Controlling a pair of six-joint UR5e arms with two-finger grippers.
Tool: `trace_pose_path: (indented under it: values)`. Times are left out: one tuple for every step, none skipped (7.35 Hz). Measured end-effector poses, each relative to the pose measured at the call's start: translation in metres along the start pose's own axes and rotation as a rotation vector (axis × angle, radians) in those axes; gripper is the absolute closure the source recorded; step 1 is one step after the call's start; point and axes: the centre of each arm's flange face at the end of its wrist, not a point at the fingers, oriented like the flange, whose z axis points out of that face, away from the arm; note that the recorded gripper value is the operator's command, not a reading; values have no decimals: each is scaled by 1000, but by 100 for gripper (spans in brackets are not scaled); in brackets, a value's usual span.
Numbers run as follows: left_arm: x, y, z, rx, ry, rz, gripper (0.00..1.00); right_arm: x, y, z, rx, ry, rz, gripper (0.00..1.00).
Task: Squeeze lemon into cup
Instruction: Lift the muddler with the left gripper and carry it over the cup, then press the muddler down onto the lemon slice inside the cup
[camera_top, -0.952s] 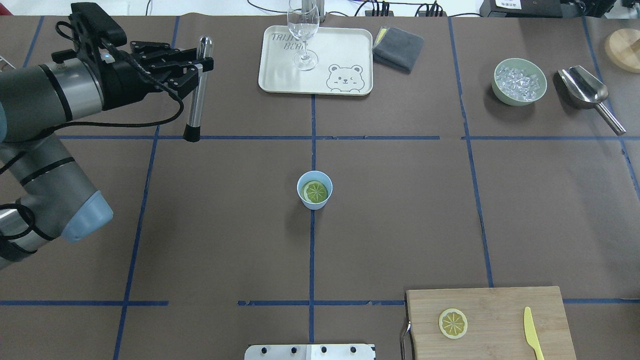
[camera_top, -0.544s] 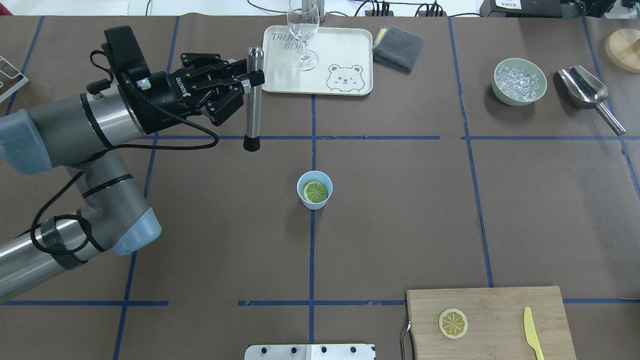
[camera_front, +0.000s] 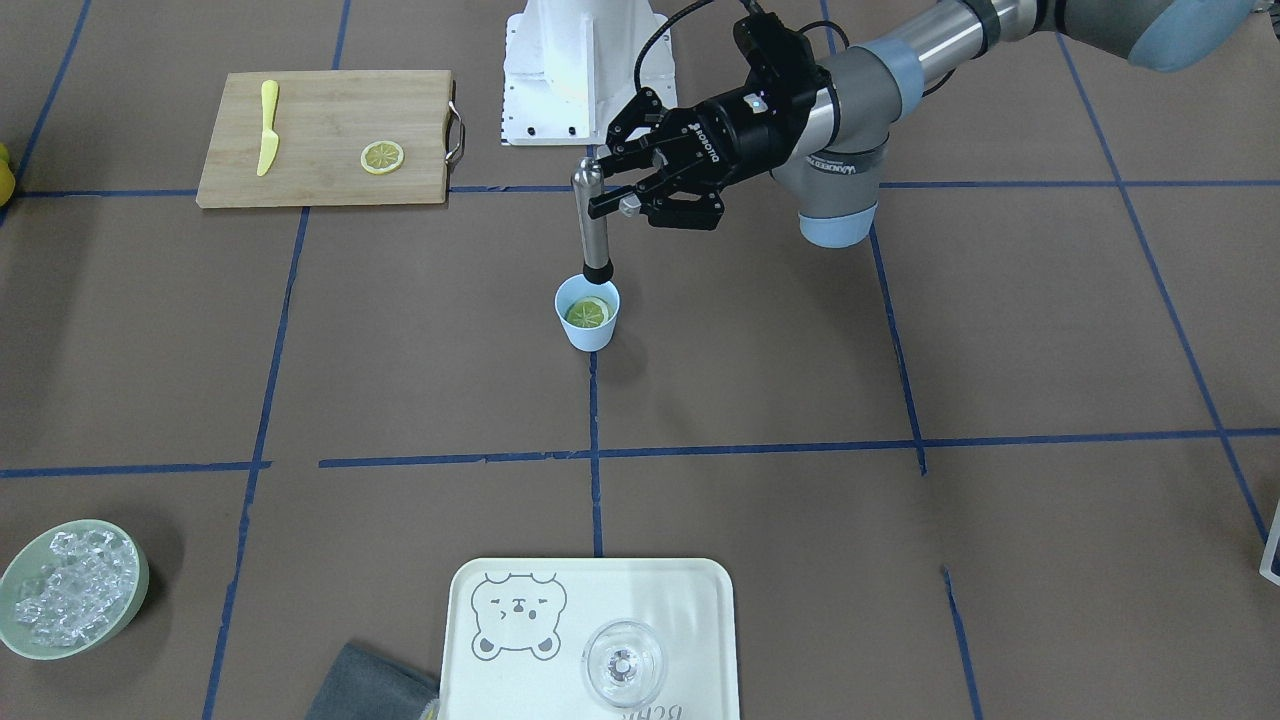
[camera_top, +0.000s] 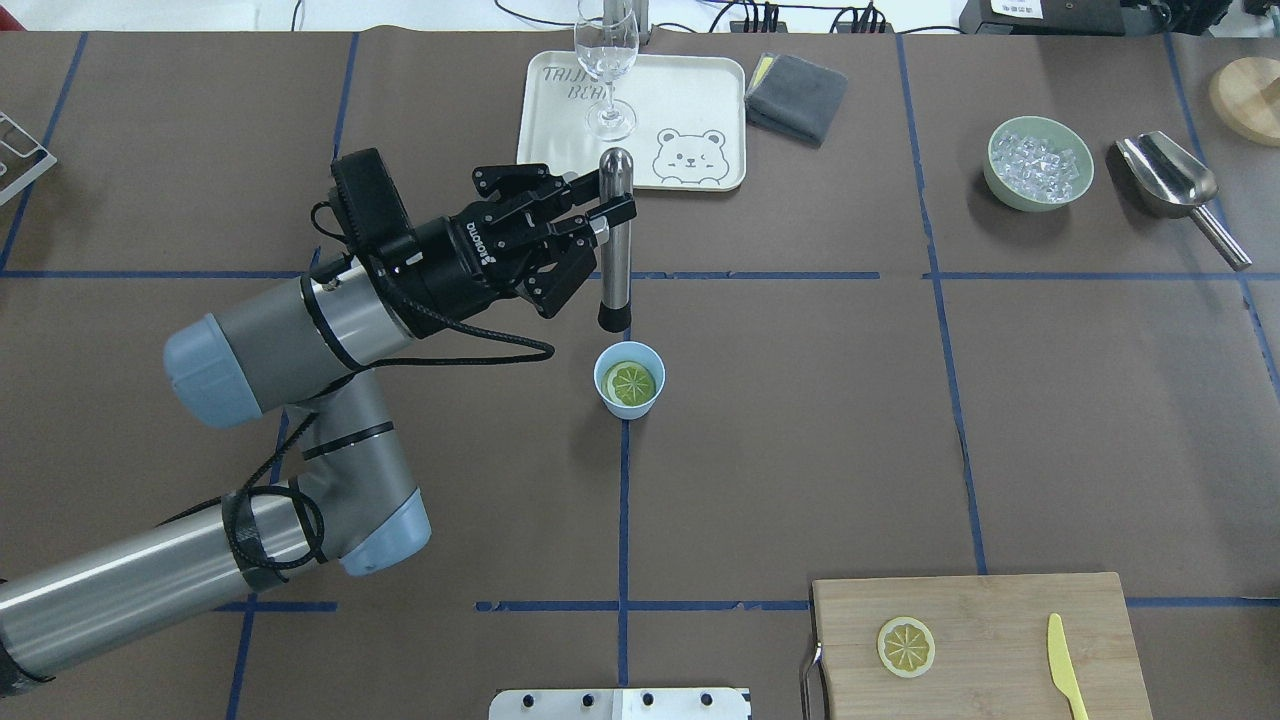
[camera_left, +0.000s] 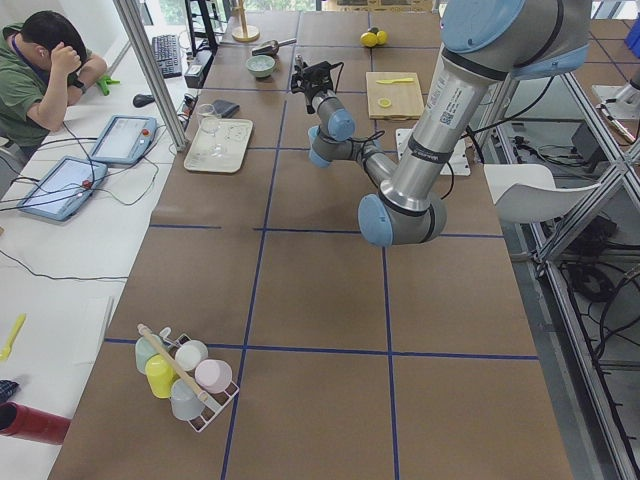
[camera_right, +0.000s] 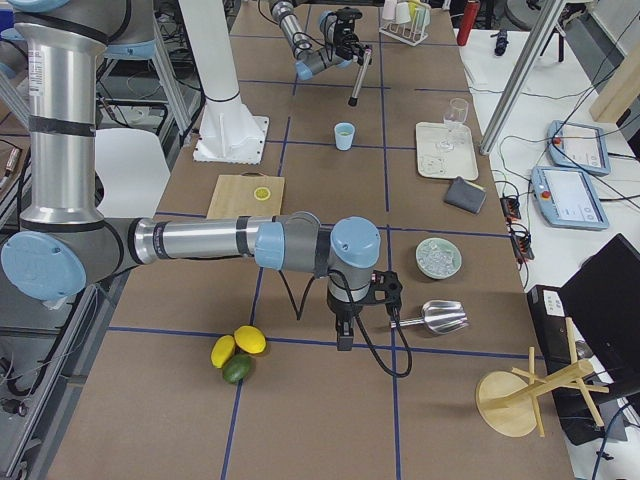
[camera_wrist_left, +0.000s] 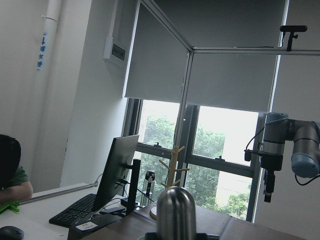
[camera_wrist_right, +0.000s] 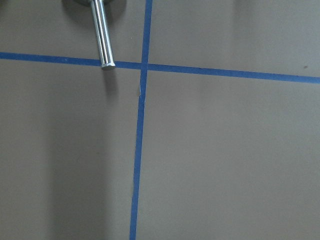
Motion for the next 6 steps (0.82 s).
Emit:
trace_pose_path:
  values:
    - [10,21,1,-8,-21,27,100,2,1,-1,3,0,4,0]
    - [17,35,2,-14,-35,43,100,3,0,-3,6,0,7,0]
    - [21,42,1,-7,-36,47,100,3,0,-4,8,0,8,0]
    - [23,50,-2,3,-34,43,100,3,0,-4,9,1,7,0]
    - [23,58,-5,11,-36,40,100,3,0,-5,10,1,7,0]
    - [22,65,-6,11,-41,38,100,3,-1,-5,11,1,7,0]
